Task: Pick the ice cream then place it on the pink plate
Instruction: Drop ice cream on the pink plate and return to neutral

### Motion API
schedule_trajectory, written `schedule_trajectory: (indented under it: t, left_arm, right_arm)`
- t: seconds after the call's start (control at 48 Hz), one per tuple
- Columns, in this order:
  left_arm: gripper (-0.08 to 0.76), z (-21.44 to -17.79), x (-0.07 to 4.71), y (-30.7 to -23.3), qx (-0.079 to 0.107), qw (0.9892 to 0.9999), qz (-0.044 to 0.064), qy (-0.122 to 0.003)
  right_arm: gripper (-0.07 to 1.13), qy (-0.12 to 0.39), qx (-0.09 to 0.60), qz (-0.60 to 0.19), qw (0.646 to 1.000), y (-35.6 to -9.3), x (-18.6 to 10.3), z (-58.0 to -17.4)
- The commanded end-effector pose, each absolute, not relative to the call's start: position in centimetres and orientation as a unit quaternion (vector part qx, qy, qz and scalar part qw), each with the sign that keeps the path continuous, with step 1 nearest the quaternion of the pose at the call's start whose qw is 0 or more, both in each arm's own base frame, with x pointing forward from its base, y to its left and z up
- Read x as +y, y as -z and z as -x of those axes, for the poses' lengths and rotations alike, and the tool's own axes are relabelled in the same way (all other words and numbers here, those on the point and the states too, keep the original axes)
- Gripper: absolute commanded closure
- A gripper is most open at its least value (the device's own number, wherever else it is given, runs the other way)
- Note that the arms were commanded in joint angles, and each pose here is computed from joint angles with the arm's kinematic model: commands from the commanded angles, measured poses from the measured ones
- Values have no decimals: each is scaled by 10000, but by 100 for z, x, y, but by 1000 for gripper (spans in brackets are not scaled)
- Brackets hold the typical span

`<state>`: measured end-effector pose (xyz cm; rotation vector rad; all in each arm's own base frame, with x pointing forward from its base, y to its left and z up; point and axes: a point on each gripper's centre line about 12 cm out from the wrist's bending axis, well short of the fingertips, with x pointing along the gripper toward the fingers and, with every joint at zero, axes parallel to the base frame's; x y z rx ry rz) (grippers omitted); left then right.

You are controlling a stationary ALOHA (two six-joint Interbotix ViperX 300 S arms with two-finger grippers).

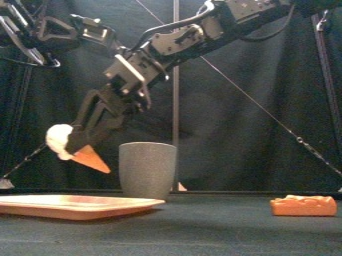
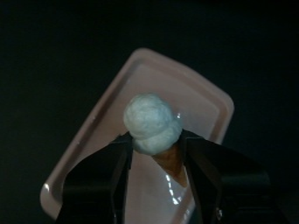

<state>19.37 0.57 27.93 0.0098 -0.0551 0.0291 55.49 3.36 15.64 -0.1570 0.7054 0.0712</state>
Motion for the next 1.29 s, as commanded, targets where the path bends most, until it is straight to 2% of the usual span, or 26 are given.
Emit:
schedule_trajectory:
  t: [0.021, 0.146, 0.229, 0.354, 0.604, 0.771, 0.958, 1.292]
  left_arm:
    - [691, -1940, 60, -2839, -352, 9992, -66, -152]
    - [691, -1934, 63, -2839, -336, 9993, -66, -160]
    - [691, -1931, 65, -2837, -321, 9993, -73, -165]
    - [691, -1929, 67, -2840, -328, 9993, -89, -171]
    - [691, -1924, 70, -2818, -290, 9994, -88, -179]
    - [691, -1916, 72, -2821, -305, 9993, -96, -185]
    - [691, -1912, 79, -2811, -297, 9993, -89, -202]
    - [691, -1902, 84, -2807, -305, 9993, -97, -216]
  right_arm:
    - [279, -328, 3176, 761, 9446, -1828, 353, -5710]
    - [81, -308, 3471, 756, 9343, -1751, 360, -5693]
    - [12, -347, 3496, 766, 9331, -1753, 410, -5669]
    - [10, -366, 3441, 805, 9347, -1863, 437, -5623]
    - [12, -254, 3125, 769, 9465, -2404, 282, -5222]
    - [12, -240, 2597, 724, 9627, -2729, 207, -4783]
    - [12, -167, 1895, 595, 9799, -2975, 85, -4262]
    - [12, -211, 671, 487, 9963, -3219, 76, -3407]
